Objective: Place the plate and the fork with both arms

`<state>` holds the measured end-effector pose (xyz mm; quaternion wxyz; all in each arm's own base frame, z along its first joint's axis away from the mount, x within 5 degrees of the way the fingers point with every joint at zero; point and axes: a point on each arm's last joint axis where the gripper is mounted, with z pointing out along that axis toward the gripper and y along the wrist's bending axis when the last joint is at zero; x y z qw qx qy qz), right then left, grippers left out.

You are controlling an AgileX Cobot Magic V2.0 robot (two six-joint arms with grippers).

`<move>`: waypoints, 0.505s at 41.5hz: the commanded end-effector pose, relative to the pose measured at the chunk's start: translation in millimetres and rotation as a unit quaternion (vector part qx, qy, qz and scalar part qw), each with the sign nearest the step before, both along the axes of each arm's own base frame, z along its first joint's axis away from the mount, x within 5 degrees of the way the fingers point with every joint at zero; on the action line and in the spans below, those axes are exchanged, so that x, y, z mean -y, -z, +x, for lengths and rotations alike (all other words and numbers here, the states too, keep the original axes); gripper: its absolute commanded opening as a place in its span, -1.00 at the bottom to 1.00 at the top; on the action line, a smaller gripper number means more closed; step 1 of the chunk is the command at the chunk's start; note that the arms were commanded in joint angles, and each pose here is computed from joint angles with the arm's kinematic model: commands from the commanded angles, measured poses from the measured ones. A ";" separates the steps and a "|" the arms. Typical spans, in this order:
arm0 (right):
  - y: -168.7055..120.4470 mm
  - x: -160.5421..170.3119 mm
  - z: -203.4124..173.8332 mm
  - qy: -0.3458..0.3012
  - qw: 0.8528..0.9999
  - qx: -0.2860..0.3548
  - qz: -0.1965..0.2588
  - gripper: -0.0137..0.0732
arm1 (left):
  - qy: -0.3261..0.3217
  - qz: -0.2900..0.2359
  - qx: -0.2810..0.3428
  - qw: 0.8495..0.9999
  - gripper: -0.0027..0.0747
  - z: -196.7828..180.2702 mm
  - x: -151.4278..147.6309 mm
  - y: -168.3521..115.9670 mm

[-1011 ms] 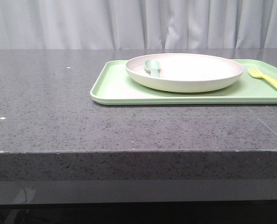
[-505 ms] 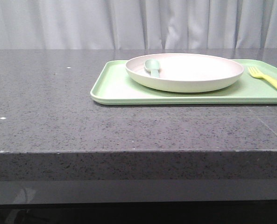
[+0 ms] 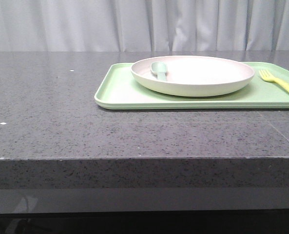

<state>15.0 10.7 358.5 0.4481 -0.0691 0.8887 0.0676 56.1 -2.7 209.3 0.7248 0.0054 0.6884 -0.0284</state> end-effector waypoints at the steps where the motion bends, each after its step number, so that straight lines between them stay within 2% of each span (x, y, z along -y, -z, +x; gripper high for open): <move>1: -5.8 1.3 6.4 0.012 0.997 0.081 0.003 -0.84 | -0.002 -0.008 0.052 0.999 -0.98 -2.5 -0.5 -6.0; 5: 12.3 1.6 15.6 0.027 0.987 0.155 0.017 -0.84 | -0.002 -0.008 0.052 0.999 -0.98 -2.5 -0.5 -6.0; 12: 66.0 4.6 29.3 0.057 0.957 0.281 0.034 -0.84 | -0.002 -0.008 0.052 0.999 -0.98 -2.5 -0.5 -6.0; 16: 96.5 6.0 34.0 0.068 0.944 0.320 0.038 -0.84 | -0.002 -0.008 0.052 0.999 -0.98 -2.5 -0.5 -6.0; 21: 124.3 7.2 38.8 0.076 0.936 0.343 0.039 -0.84 | -0.002 -0.008 0.052 0.999 -0.98 -2.5 -0.5 -6.0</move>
